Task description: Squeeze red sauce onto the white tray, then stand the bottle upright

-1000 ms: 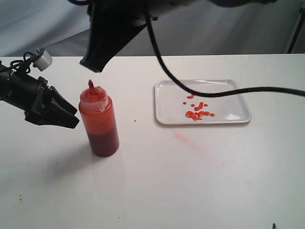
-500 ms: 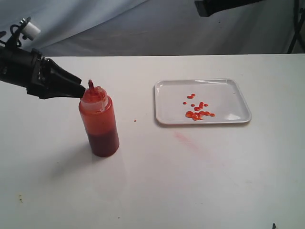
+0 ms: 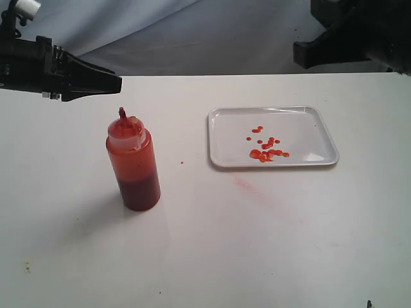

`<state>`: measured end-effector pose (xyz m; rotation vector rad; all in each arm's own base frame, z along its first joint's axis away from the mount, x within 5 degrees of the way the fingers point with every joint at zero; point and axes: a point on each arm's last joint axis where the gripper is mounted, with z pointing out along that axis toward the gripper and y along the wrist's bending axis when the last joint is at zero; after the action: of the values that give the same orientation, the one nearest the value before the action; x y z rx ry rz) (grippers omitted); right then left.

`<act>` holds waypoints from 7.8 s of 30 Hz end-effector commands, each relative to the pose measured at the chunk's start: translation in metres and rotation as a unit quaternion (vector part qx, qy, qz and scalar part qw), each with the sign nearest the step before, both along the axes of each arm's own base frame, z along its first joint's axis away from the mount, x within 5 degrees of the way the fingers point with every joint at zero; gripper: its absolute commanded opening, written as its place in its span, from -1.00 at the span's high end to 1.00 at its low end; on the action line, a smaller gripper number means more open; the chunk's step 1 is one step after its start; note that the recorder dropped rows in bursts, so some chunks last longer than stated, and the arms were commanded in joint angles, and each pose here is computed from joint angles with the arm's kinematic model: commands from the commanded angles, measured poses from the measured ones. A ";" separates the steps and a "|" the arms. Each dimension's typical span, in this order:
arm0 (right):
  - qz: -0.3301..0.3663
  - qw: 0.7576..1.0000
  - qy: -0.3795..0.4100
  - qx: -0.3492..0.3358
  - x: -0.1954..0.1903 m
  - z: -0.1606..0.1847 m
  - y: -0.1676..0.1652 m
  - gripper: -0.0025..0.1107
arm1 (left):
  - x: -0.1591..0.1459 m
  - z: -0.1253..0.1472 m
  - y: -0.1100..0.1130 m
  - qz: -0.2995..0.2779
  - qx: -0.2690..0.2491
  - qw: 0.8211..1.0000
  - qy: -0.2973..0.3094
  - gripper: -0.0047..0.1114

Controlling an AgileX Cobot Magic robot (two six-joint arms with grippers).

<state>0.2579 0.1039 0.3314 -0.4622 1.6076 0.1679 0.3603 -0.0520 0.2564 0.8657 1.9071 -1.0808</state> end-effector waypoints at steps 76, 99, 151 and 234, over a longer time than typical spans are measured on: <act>-0.135 0.985 -0.051 0.093 -0.080 -0.059 -0.059 0.96 | -0.236 0.139 0.023 0.402 -0.064 0.877 -0.256 0.91; -0.135 0.985 -0.051 0.094 -0.079 -0.059 -0.059 0.96 | -0.236 0.137 0.020 0.388 -0.058 0.884 -0.254 0.91; -0.135 0.985 -0.051 0.094 -0.079 -0.059 -0.059 0.96 | -0.302 -0.070 0.058 0.588 0.084 0.794 -0.129 0.91; -0.136 0.985 -0.051 0.095 -0.079 -0.059 -0.059 0.96 | -0.306 -0.069 0.059 0.586 0.090 0.791 -0.151 0.91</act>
<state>0.1792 0.0472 0.2733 -0.1002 1.5191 0.1009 0.0542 0.0070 0.1878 -0.1724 1.7704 0.0205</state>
